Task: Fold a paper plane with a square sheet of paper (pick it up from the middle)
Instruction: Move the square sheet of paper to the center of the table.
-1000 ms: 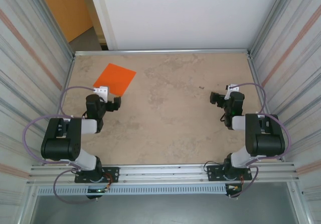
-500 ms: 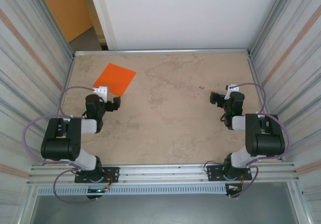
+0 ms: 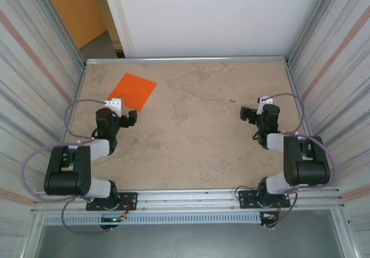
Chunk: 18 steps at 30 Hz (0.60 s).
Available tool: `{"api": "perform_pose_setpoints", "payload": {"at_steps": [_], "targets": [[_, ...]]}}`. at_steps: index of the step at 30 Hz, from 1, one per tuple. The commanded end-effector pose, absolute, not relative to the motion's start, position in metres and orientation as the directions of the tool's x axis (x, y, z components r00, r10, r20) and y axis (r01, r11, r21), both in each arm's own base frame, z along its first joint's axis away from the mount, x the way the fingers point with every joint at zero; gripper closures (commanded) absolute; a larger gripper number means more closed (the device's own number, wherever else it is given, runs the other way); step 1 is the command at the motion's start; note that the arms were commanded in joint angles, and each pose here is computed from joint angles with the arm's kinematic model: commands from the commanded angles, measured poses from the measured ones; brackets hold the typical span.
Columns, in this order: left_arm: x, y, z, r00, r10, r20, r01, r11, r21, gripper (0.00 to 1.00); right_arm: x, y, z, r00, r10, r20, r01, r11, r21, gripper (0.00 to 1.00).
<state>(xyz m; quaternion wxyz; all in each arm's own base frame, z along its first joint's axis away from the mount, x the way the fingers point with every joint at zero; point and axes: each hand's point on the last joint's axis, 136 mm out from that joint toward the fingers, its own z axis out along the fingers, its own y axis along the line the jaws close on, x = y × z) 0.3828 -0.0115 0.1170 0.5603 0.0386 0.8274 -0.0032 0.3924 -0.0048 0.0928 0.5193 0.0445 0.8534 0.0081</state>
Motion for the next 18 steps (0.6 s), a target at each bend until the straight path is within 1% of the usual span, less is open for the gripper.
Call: {"api": "perform_pose_setpoints", "payload": {"at_steps": [1, 4, 6, 10, 12, 16, 18], "targets": [[0.382, 0.0, 0.149, -0.377, -0.005, -0.926, -0.016, 1.0, 0.001, 0.01, 0.4, -0.008, 0.133, -0.447, 0.08, -0.891, 0.099, 0.994, 0.04, 0.01], [0.382, -0.001, 0.165, -0.416, -0.093, -0.904, -0.049, 0.996, -0.08, 0.02, 0.405, -0.004, 0.153, -0.465, 0.212, -0.859, 0.148, 0.976, 0.161, 0.01], [0.386, -0.005, 0.172, -0.456, -0.171, -0.874, -0.068, 0.985, -0.158, 0.01, 0.405, 0.003, 0.157, -0.525, 0.288, -0.801, 0.182, 0.957, 0.225, 0.01], [0.395, -0.021, 0.163, -0.564, -0.351, -0.748, -0.118, 0.93, -0.348, 0.01, 0.407, 0.029, 0.153, -0.626, 0.371, -0.686, 0.207, 0.927, 0.312, 0.01], [0.404, -0.037, 0.153, -0.62, -0.388, -0.682, -0.095, 0.9, -0.426, 0.03, 0.406, 0.048, 0.152, -0.664, 0.418, -0.62, 0.193, 0.897, 0.399, 0.01], [0.425, -0.053, 0.125, -0.67, -0.494, -0.554, -0.143, 0.819, -0.556, 0.15, 0.405, 0.08, 0.142, -0.732, 0.507, -0.454, 0.212, 0.804, 0.556, 0.01], [0.434, -0.055, 0.11, -0.687, -0.531, -0.496, -0.189, 0.79, -0.584, 0.27, 0.401, 0.091, 0.132, -0.755, 0.522, -0.396, 0.228, 0.776, 0.588, 0.01]]}}
